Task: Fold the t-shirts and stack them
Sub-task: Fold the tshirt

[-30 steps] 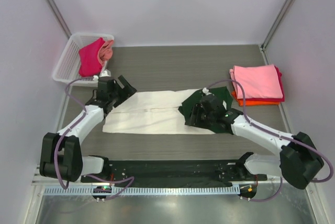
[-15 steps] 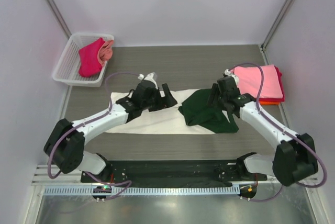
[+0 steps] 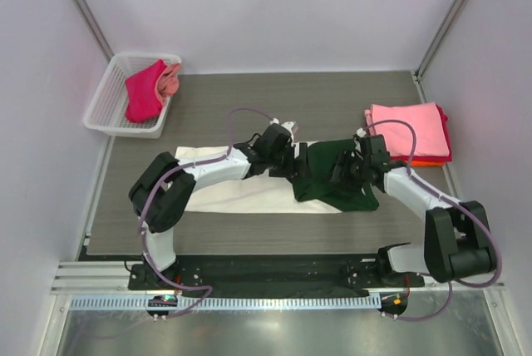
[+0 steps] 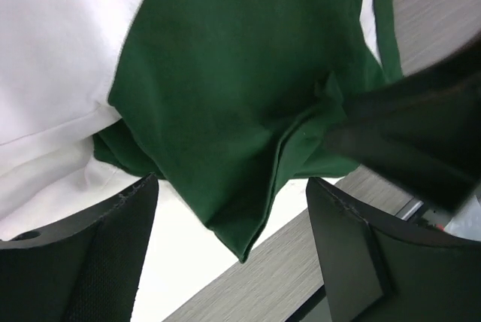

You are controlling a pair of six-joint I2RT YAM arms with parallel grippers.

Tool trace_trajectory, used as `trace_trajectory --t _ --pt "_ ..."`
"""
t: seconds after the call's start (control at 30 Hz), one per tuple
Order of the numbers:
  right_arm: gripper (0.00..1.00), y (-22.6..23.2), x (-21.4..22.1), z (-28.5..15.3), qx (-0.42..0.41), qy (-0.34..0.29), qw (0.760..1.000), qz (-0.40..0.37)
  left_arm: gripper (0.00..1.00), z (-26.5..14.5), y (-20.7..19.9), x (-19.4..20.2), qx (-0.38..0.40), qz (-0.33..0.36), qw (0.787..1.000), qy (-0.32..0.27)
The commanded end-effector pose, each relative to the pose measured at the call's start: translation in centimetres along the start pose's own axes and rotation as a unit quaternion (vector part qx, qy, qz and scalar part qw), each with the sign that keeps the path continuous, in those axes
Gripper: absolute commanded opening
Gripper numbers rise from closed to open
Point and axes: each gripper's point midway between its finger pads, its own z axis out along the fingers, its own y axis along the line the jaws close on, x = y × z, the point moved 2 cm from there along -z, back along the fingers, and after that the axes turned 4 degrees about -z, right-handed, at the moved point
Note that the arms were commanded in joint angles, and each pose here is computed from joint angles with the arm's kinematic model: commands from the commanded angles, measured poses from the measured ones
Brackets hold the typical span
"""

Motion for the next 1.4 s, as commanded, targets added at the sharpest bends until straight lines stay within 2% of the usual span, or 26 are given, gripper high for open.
trace_trajectory --t 0.0,0.13,0.27,0.4,0.53,0.67,0.87,0.93,0.97,1.03,1.07,1.17,1.37 --pt "0.57 1.9 2.8 -2.0 -0.087 0.016 0.996 0.002 0.78 0.0 -1.8 0.6 0.043 0.034 0.998 0.034" --pt "0.53 1.8 5.8 -4.0 -0.109 0.017 0.994 0.017 0.75 -0.2 -2.7 0.9 0.067 0.056 0.995 0.041" --pt "0.5 1.8 6.2 -5.7 -0.106 -0.019 0.994 0.033 0.74 -0.6 -4.5 1.2 0.097 0.091 0.99 0.042" --pt "0.52 2.2 3.3 -7.4 -0.084 -0.085 0.992 0.028 0.74 -0.2 -6.0 1.9 0.11 0.121 0.986 0.045" --pt "0.55 1.4 0.5 -8.2 -0.027 -0.128 0.991 0.033 0.74 0.8 -7.3 2.4 0.114 0.139 0.983 0.044" --pt "0.55 0.5 -1.8 -9.2 0.022 -0.18 0.982 0.052 0.74 2.6 -7.6 1.7 0.102 0.141 0.984 0.038" --pt "0.56 -0.1 -3.4 -11.5 0.043 -0.256 0.962 0.088 0.74 5.1 -7.3 1.9 0.089 0.141 0.984 0.061" --pt "0.56 -0.7 -3.8 -12.1 0.059 -0.279 0.953 0.1 0.68 5.3 -7.8 2.1 0.102 0.143 0.982 0.069" --pt "0.56 -0.9 -3.9 -12.4 0.064 -0.286 0.95 0.103 0.55 5.4 -8.0 2.5 0.107 0.145 0.981 0.076" --pt "0.56 -1.5 -4.3 -13.1 0.082 -0.306 0.941 0.116 0.43 5.3 -8.1 3.3 0.113 0.153 0.978 0.086" --pt "0.55 -1.7 -4.4 -13.4 0.086 -0.314 0.938 0.12 0.3 4.9 -8.5 3.7 0.121 0.158 0.976 0.089" --pt "0.55 -2.0 -5.0 -14.0 0.101 -0.328 0.931 0.124 0.07 4.5 -8.7 5.3 0.13 0.17 0.972 0.098" --pt "0.55 -2.1 -5.3 -13.5 0.113 -0.317 0.934 0.12 0.0 2.5 -9.7 7.9 0.15 0.203 0.962 0.106"
